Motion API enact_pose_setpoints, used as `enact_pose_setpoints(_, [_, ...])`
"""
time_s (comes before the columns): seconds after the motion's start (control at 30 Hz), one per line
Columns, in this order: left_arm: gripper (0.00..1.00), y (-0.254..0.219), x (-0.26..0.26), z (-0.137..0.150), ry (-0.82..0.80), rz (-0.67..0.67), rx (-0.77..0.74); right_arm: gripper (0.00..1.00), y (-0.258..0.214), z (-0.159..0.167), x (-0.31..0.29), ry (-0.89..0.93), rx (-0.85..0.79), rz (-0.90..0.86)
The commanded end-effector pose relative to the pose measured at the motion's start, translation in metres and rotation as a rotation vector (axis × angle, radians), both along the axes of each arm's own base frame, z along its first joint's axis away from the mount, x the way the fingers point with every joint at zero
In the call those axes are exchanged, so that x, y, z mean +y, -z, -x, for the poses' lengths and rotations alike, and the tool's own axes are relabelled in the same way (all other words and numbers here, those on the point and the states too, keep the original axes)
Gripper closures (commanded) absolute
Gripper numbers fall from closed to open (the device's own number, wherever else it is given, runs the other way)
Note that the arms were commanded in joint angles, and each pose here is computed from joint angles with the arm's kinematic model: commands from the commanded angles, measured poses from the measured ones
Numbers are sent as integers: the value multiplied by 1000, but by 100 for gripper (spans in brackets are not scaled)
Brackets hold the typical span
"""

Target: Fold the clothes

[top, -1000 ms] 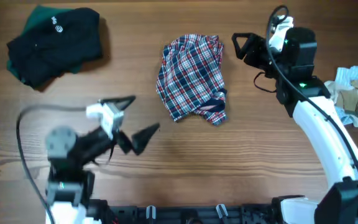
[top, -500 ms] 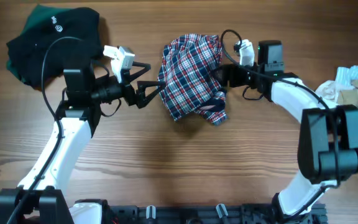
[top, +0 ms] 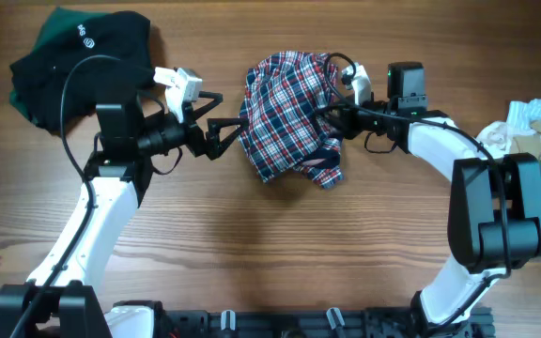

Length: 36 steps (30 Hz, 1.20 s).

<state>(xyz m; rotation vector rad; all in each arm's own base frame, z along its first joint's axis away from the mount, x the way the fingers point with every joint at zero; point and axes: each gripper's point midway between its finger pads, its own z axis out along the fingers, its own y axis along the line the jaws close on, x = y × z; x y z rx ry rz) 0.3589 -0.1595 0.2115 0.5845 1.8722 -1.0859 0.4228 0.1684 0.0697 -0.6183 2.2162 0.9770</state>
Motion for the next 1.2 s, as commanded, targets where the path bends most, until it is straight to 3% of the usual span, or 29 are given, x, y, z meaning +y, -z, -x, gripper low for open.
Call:
enact_pose_setpoints(0.0, [0,-6,0,-5,-2,-7,-27,96,-3,-2,7,2,44,-64])
enact_pose_setpoints(0.13, [0,-3,0,-3,-1,-8,-9,96,-43,0,11,15,43,-147])
enact_pose_setpoints(0.27, [0,-2,0,-2,-1,-9,0,96,-143,15,12,8,-124,-218])
enact_pose_setpoints(0.33, [0,-2,0,-2,-1,-9,0,96,-209,37,10,1,-270,-245])
enact_pose_setpoints(0.5, [0,-2,-3,-1,9,-8,1,96,-310,96,3,12,-469,-318])
enact_pose_setpoints(0.63, [0,-2,-37,17,107,-7,1,96,-353,117,1,28,-514,-419])
enact_pose_setpoints(0.87, [0,3,-73,43,217,-12,34,96,-408,121,-6,69,-676,-544])
enact_pose_setpoints(1.07, [0,12,-71,47,214,-24,90,96,-441,116,-18,158,-772,-533])
enact_pose_setpoints(1.17, [0,16,-65,47,192,-34,119,96,-448,101,-34,291,-799,-471])
